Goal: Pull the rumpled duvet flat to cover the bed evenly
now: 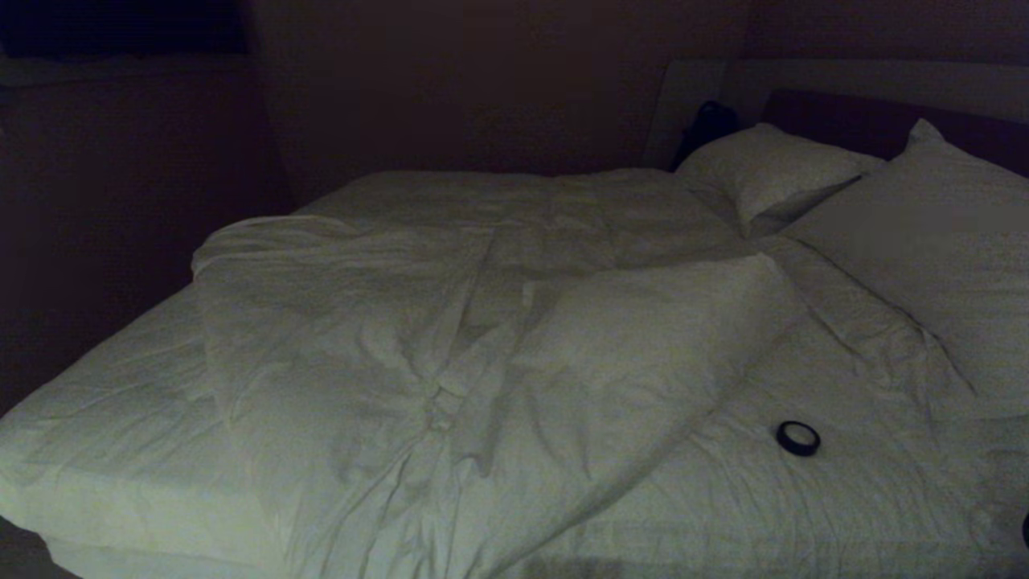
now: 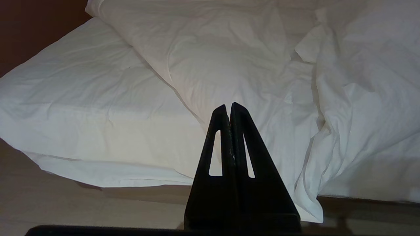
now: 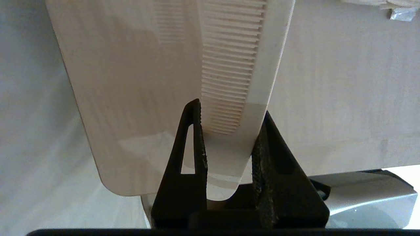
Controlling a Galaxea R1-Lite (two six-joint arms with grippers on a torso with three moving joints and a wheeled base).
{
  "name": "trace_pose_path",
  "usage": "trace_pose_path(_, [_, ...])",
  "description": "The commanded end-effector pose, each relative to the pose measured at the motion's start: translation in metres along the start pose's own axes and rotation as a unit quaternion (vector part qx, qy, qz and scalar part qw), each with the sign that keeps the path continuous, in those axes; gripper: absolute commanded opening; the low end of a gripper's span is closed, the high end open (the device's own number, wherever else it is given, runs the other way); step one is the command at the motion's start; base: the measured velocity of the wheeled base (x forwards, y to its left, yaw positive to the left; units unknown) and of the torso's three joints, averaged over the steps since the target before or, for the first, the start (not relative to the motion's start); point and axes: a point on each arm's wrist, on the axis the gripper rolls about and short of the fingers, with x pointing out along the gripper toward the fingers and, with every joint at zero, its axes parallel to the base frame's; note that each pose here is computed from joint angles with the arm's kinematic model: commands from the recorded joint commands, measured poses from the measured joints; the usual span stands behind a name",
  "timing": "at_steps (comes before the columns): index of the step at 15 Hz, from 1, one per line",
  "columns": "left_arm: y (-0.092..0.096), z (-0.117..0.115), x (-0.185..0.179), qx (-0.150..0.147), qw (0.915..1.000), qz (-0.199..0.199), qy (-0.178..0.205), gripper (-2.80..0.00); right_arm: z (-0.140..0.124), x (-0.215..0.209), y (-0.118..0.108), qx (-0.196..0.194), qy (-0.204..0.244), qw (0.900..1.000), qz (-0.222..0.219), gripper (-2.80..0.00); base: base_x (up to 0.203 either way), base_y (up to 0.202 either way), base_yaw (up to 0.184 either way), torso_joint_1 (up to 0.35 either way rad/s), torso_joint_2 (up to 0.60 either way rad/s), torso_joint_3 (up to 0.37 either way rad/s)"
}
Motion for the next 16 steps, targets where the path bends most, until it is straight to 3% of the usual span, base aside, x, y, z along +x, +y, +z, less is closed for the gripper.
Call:
trace_pose_path(1, [0.0000,0.0002,0.0000,0.000,1.0000,0.001,0.000,-2.80,-0.0007,0.0016,-0.0001,0.001,0.001,1.000,-0.003,-2.80,0.000,0.000,0.000,0.000,0.00,0.000])
trace_pose_path(6, [0.0000,-0.0001,0.0001,0.000,1.0000,0.000,0.000,-2.80,-0.0018,0.0021,-0.0010,-0.006,0.001,1.000,-0.008,-2.80,0.000,0.000,0.000,0.000,0.00,0.000])
trace_pose_path(7, [0.0000,-0.0001,0.0001,0.000,1.0000,0.000,0.000,-2.80,-0.0018,0.0021,-0.0010,-0.007,0.001,1.000,-0.008,0.00,0.000,0.000,0.000,0.000,0.00,0.000])
trace_pose_path(16, [0.0000,-0.0001,0.0001,0.000,1.0000,0.000,0.000,-2.80,-0.0014,0.0021,-0.0007,-0.007,-0.001,1.000,-0.006,0.00,0.000,0.000,0.000,0.000,0.00,0.000])
